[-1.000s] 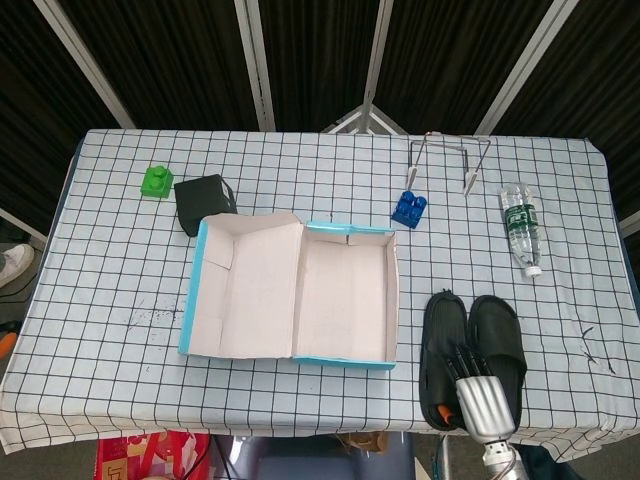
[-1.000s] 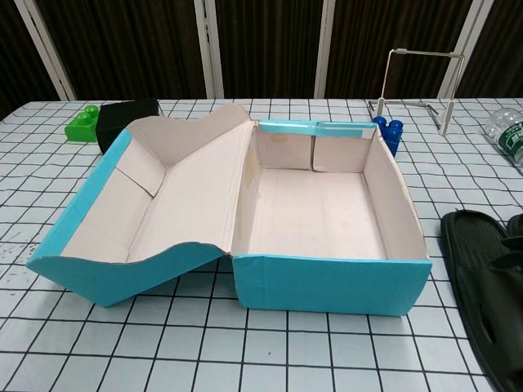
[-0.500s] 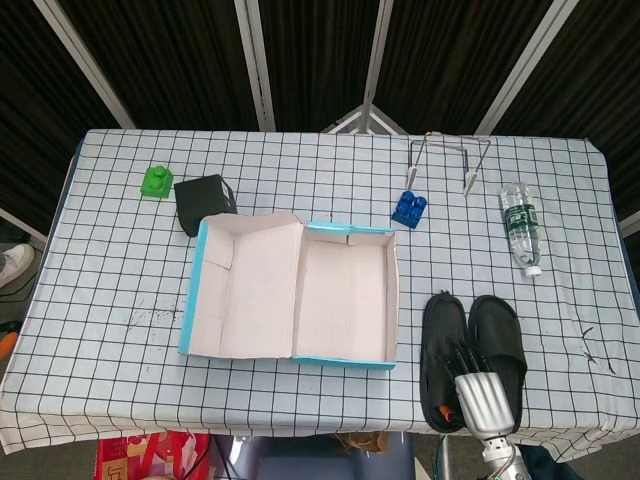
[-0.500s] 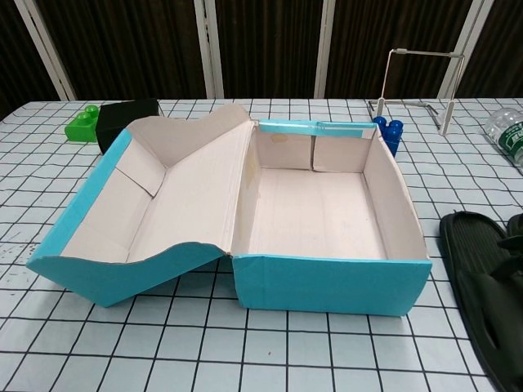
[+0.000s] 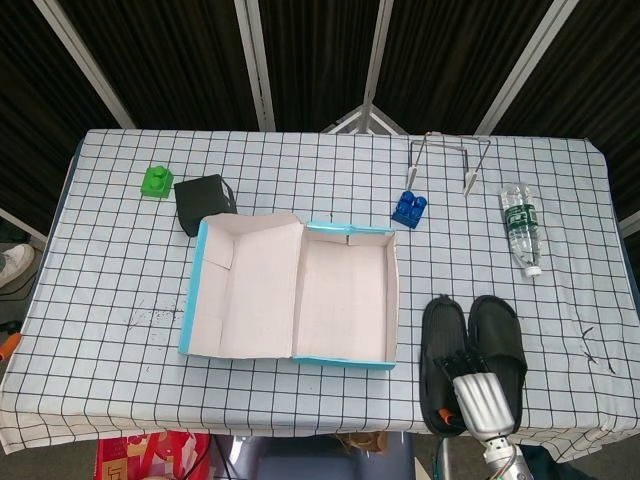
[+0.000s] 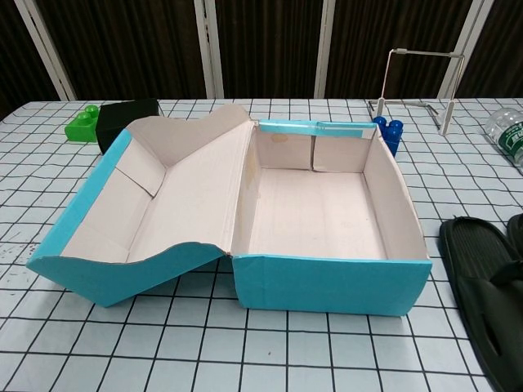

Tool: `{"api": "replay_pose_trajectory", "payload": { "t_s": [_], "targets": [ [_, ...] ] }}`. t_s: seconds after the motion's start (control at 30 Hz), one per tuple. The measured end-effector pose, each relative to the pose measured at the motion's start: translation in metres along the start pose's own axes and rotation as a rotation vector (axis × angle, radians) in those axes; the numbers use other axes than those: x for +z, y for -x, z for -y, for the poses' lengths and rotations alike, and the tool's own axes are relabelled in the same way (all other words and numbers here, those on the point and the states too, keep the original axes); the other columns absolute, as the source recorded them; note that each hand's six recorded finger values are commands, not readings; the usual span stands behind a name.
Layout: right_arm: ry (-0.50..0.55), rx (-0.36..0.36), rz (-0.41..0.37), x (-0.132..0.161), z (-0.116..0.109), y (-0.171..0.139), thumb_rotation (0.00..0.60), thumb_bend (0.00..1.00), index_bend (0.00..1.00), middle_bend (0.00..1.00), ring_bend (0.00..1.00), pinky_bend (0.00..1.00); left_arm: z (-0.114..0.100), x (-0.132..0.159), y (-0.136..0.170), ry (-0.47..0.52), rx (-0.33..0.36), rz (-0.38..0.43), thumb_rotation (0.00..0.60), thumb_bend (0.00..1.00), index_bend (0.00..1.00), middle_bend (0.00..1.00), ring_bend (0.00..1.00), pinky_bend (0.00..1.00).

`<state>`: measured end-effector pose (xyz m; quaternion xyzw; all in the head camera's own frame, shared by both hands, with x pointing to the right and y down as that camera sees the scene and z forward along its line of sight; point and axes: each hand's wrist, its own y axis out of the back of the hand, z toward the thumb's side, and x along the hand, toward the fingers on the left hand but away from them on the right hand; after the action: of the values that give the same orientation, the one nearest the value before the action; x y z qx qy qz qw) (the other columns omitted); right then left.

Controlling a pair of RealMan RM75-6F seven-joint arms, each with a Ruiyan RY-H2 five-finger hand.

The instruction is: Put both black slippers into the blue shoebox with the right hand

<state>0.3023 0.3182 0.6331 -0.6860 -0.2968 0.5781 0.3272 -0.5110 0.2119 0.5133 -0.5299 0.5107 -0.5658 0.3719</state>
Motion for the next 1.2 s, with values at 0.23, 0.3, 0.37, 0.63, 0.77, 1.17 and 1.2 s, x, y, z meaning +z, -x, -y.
{"api": "replay_pose_trajectory", "payload": {
  "t_s": [0.23, 0.3, 0.37, 0.63, 0.77, 1.17, 1.2],
  "targets": [
    [0.018, -0.024, -0.01, 0.001, -0.007, 0.001, 0.6, 0.59, 0.62, 0.41, 0.23, 0.12, -0.001, -0.001, 0.0, 0.002, 0.001, -0.002, 0.6, 0.04, 0.21, 0.04, 0.0, 0.04],
    [0.028, -0.021, -0.012, 0.001, -0.01, 0.001, 0.6, 0.6, 0.63, 0.41, 0.24, 0.12, -0.001, -0.001, 0.0, 0.002, 0.0, -0.001, 0.6, 0.04, 0.21, 0.04, 0.0, 0.04],
    [0.025, -0.023, -0.01, -0.001, -0.014, 0.001, 0.6, 0.6, 0.64, 0.41, 0.24, 0.12, 0.0, -0.001, 0.0, 0.003, -0.001, -0.001, 0.6, 0.04, 0.21, 0.04, 0.0, 0.04],
    [-0.01, -0.051, 0.006, -0.014, -0.039, 0.004, 0.6, 0.6, 0.64, 0.41, 0.24, 0.12, 0.0, 0.0, 0.0, 0.0, -0.003, 0.0, 0.6, 0.04, 0.21, 0.04, 0.0, 0.04],
    [-0.032, -0.073, 0.032, -0.025, -0.06, 0.009, 0.6, 0.6, 0.64, 0.41, 0.24, 0.12, 0.0, 0.001, 0.001, 0.0, -0.003, 0.001, 0.6, 0.04, 0.21, 0.04, 0.0, 0.04],
    [-0.037, -0.125, 0.068, -0.026, -0.121, 0.031, 0.6, 0.61, 0.64, 0.42, 0.26, 0.12, -0.001, 0.0, 0.001, 0.001, 0.002, -0.003, 0.6, 0.04, 0.21, 0.04, 0.0, 0.04],
    [-0.004, -0.115, 0.057, -0.022, -0.128, 0.034, 0.6, 0.61, 0.64, 0.42, 0.26, 0.12, -0.001, 0.0, 0.001, 0.001, 0.002, -0.003, 0.6, 0.04, 0.21, 0.04, 0.0, 0.04]
  ]
}}
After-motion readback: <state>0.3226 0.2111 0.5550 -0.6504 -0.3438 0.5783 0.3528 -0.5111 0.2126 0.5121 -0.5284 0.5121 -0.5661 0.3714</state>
